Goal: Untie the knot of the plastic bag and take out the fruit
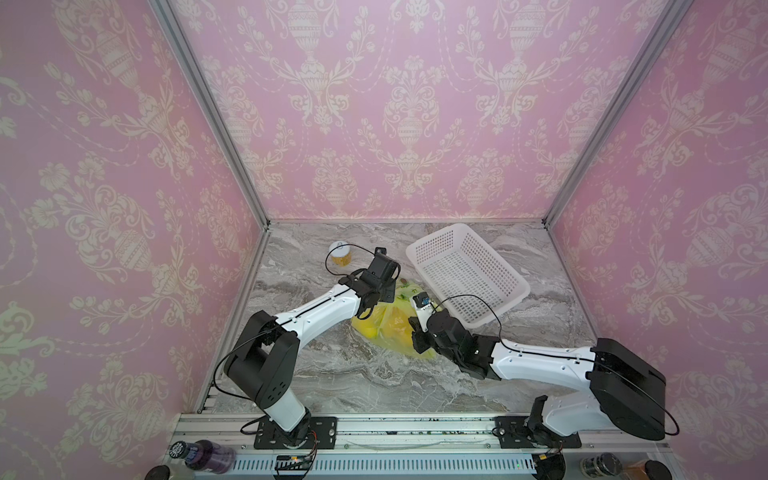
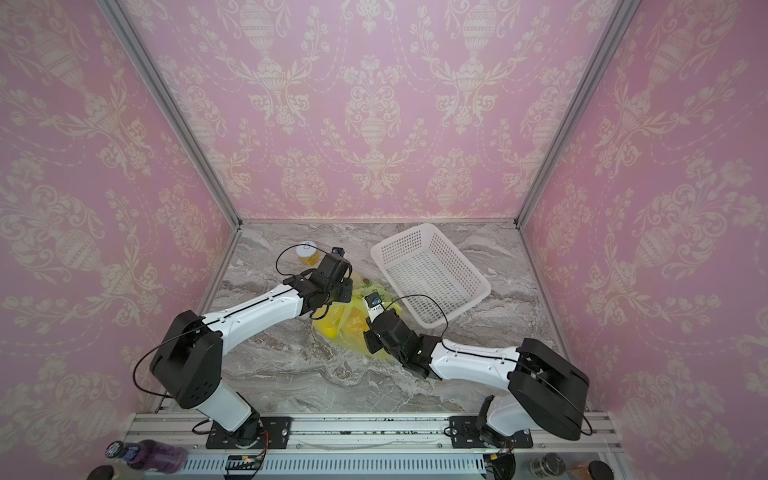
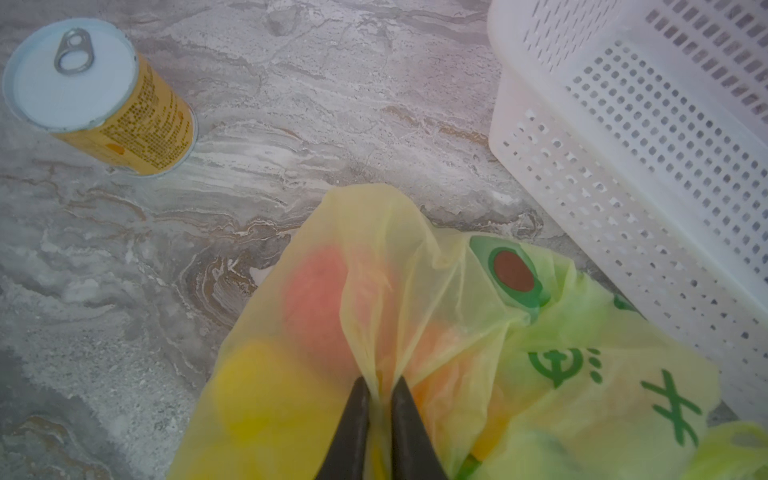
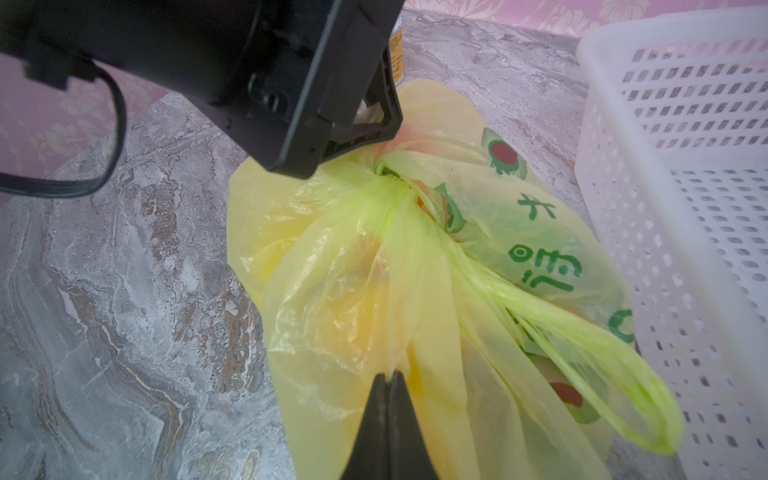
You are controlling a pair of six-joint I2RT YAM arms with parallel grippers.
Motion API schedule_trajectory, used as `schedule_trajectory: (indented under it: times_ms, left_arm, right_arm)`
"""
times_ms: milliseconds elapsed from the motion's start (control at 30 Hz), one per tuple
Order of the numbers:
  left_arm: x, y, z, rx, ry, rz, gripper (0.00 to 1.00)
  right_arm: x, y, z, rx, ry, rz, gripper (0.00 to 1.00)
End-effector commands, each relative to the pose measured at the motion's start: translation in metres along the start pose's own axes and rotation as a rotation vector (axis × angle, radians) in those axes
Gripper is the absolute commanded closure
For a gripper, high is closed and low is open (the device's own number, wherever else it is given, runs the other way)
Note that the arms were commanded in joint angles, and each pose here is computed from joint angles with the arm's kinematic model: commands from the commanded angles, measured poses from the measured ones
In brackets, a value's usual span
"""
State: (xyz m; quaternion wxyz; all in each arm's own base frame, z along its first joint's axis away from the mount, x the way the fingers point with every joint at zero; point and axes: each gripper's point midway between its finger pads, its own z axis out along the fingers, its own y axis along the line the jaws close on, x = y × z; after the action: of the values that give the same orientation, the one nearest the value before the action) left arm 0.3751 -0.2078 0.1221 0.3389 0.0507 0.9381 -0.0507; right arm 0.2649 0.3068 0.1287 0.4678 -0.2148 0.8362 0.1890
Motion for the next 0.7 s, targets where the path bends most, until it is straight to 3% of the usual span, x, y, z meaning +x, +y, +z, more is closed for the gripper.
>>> schedule_trajectory:
  times_ms: [0,300,667]
  left_arm:
    - [-0.011,0.013,-0.014,-0.07,-0.06,0.01,1.0]
    - [-0.017,0.052,-0.047,-0.18,-0.231,-0.054,1.0]
    - [-0.017,0.069,-0.076,-0.182,-0.325,-0.067,1.0]
  right_arm:
    - [-0.002,0.003,-0.002,-0.01,-0.023,-0.012,1.0]
    - [0.001,-0.015,-0.015,0.047,-0.06,0.005,1.0]
    - [0.011,-0.023,-0.028,0.048,-0.084,0.018,1.0]
